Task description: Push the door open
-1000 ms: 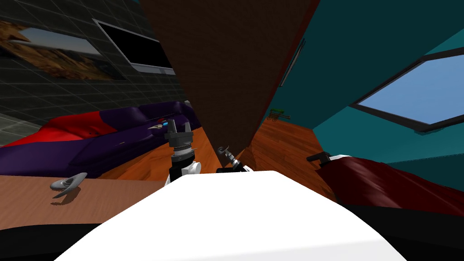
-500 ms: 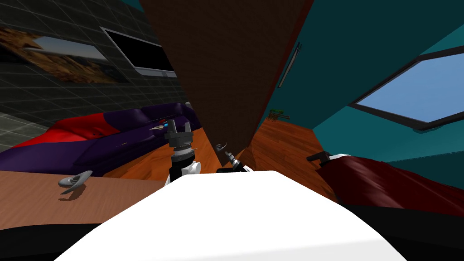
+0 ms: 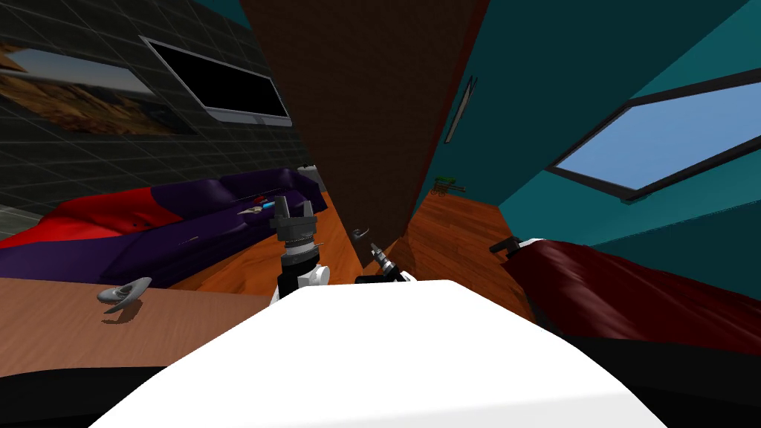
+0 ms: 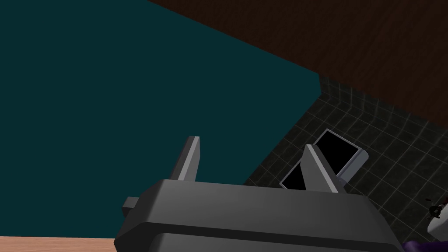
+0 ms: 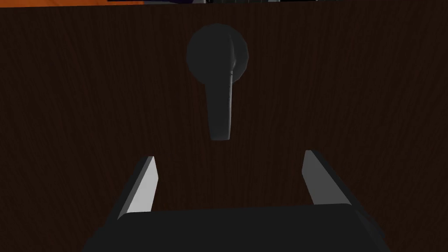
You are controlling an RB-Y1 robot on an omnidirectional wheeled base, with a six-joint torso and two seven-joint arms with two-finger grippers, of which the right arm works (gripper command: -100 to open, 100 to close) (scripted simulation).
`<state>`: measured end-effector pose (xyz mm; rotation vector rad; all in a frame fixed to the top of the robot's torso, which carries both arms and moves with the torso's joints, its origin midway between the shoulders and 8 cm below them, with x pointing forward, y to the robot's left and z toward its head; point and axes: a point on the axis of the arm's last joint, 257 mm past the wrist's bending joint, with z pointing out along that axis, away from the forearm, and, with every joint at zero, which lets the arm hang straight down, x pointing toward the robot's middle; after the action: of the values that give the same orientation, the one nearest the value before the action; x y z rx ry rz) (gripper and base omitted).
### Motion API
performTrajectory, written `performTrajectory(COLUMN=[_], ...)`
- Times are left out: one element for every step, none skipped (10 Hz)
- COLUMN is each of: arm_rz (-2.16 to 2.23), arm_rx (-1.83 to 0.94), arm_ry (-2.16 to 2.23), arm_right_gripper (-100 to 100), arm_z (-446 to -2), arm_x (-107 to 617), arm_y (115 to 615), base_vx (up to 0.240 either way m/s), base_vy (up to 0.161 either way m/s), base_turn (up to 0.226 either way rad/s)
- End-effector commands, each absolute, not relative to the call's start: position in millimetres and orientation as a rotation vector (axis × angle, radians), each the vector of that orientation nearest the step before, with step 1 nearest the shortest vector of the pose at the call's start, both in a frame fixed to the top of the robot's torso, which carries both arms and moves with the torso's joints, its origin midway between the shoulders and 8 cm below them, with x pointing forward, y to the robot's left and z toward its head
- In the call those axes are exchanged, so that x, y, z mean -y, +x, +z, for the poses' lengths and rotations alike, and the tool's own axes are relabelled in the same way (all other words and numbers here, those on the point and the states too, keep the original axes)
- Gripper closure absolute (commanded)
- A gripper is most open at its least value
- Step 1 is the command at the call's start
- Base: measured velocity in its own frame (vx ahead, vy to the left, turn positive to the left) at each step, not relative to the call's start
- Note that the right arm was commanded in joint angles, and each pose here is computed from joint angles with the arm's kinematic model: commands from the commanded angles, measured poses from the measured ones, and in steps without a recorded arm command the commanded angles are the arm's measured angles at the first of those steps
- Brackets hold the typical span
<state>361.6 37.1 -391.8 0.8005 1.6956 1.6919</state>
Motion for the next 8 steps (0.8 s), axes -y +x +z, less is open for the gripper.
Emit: performTrajectory(arm_rz=[1.686, 1.684, 1.682, 1.679, 1.678, 1.677, 1.676, 1.677], arm_rx=[-1.695, -1.695, -1.694, -1.692, -1.691, -1.688, -1.685, -1.682], arm_ry=[0.801, 0.802, 0.802, 0.804, 0.805, 0.807, 0.809, 0.812], arm_right_gripper=[-100, -100, -100, -100, -100, -100, -100, -100], arm_z=[-392.7, -392.9, -393.0, -393.2, -393.2, -392.9, -392.5, -391.9], arm_x=[-35.1, -34.5, -34.1, -33.4, -33.3, -33.4, -33.9, -34.7], arm_y=[363.3, 363.9, 364.5, 365.8, 366.5, 367.8, 369.0, 369.8], base_vx=[0.063, 0.114, 0.113, 0.178, 0.172, 0.152, 0.168, 0.167], base_vy=[0.044, 0.079, 0.103, 0.102, 0.107, 0.132, 0.146, 0.133], base_turn=[0.037, 0.020, 0.012, 0.021, 0.024, 0.030, 0.032, 0.018])
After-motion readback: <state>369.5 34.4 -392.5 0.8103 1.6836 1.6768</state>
